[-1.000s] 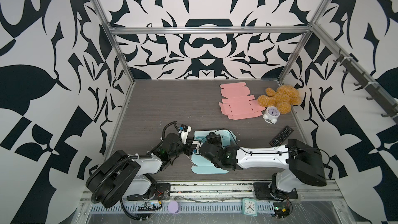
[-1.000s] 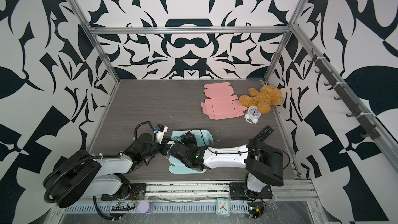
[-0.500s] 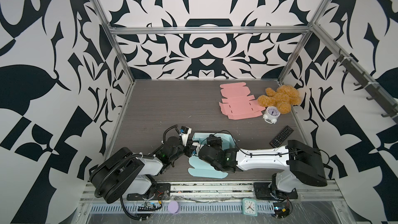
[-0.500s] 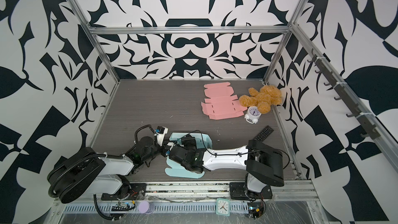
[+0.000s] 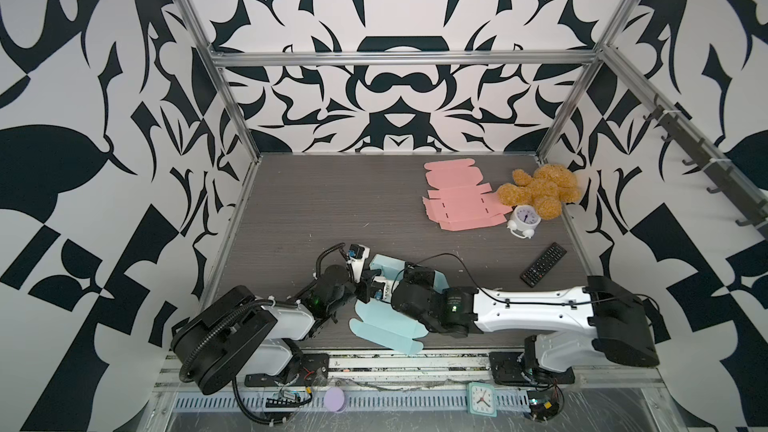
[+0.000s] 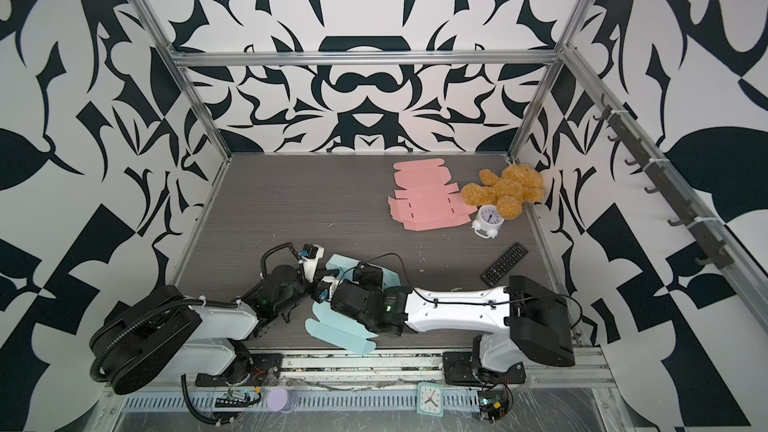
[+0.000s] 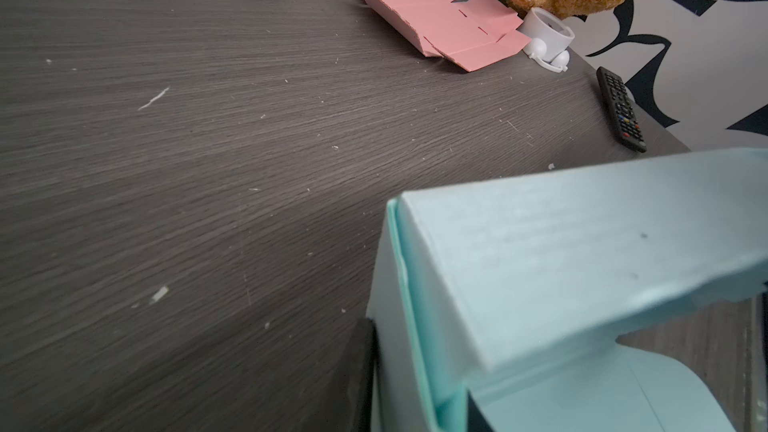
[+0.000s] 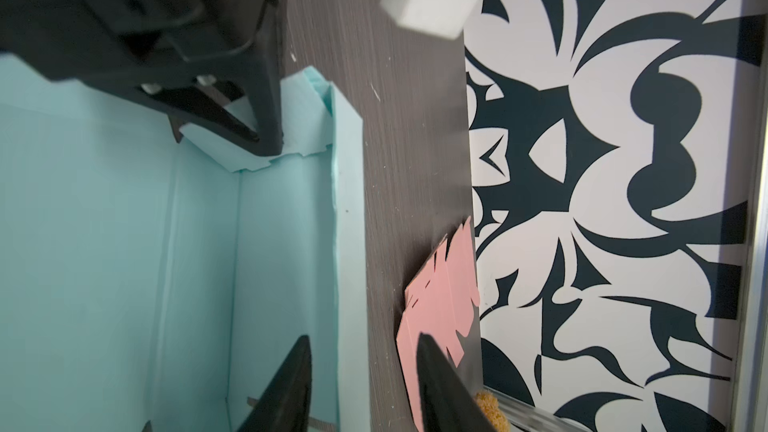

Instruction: Fold the paper box

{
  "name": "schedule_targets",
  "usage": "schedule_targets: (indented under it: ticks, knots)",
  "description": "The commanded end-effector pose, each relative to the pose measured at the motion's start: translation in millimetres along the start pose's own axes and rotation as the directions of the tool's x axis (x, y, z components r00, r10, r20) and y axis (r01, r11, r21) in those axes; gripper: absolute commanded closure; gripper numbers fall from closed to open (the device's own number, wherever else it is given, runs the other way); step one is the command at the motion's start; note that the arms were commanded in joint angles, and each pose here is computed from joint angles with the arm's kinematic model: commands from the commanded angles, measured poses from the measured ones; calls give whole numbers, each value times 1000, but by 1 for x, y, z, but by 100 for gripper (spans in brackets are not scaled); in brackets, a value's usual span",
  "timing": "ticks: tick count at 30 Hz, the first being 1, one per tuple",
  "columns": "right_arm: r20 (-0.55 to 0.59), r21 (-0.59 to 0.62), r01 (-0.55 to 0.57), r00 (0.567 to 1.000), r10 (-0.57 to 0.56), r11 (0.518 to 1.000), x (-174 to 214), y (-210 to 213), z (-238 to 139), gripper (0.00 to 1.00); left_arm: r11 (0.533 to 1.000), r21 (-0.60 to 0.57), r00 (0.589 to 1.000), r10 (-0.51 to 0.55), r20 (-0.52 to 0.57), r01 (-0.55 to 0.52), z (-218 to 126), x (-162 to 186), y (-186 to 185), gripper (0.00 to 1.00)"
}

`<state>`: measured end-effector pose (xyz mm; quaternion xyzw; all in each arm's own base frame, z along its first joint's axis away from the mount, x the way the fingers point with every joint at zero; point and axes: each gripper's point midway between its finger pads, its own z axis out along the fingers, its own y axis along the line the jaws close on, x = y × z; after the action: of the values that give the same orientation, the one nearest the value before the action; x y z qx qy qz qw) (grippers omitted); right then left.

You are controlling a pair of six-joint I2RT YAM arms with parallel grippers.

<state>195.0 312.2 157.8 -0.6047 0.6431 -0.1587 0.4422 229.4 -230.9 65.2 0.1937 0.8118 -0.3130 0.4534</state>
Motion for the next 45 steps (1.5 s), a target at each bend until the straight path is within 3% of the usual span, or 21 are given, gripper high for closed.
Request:
schedule_targets:
  ticks: [1, 4, 7, 12, 14, 19, 24, 41, 45]
  knots:
    - [136, -103, -242, 957, 254, 965, -26, -13, -31, 45, 999, -18, 999, 31, 12, -31, 0, -5, 1, 79]
    - [209, -147, -376, 892, 400, 915, -39, -27, -44, 34, 999, -20, 999, 41, 12, -41, 0, -5, 0, 79]
    - [188, -220, -536, 797, 575, 815, -47, -45, -42, 33, 998, -23, 998, 62, 11, -62, 2, -5, -2, 79]
    - [-30, -333, -771, 584, 811, 543, -38, -64, -2, 37, 995, -27, 995, 95, 13, -95, 4, -7, -6, 80]
    - [-114, -344, -805, 547, 830, 483, -33, -60, 14, 38, 993, -33, 994, 110, 19, -109, 5, -10, -7, 80]
    - [-266, -346, -846, 504, 822, 406, -22, -39, 46, 38, 989, -45, 990, 139, 17, -138, 6, -15, -10, 80]
    - [-335, -361, -869, 460, 822, 340, -14, -21, 59, 39, 984, -67, 986, 168, -2, -168, 7, -17, -10, 80]
    - [-430, -385, -905, 352, 832, 183, 8, 11, 69, 49, 975, -136, 984, 175, -23, -177, 15, -17, -3, 76]
    - [-450, -406, -906, 312, 837, 119, 2, 14, 64, 50, 970, -166, 984, 179, -26, -180, 11, -16, -1, 79]
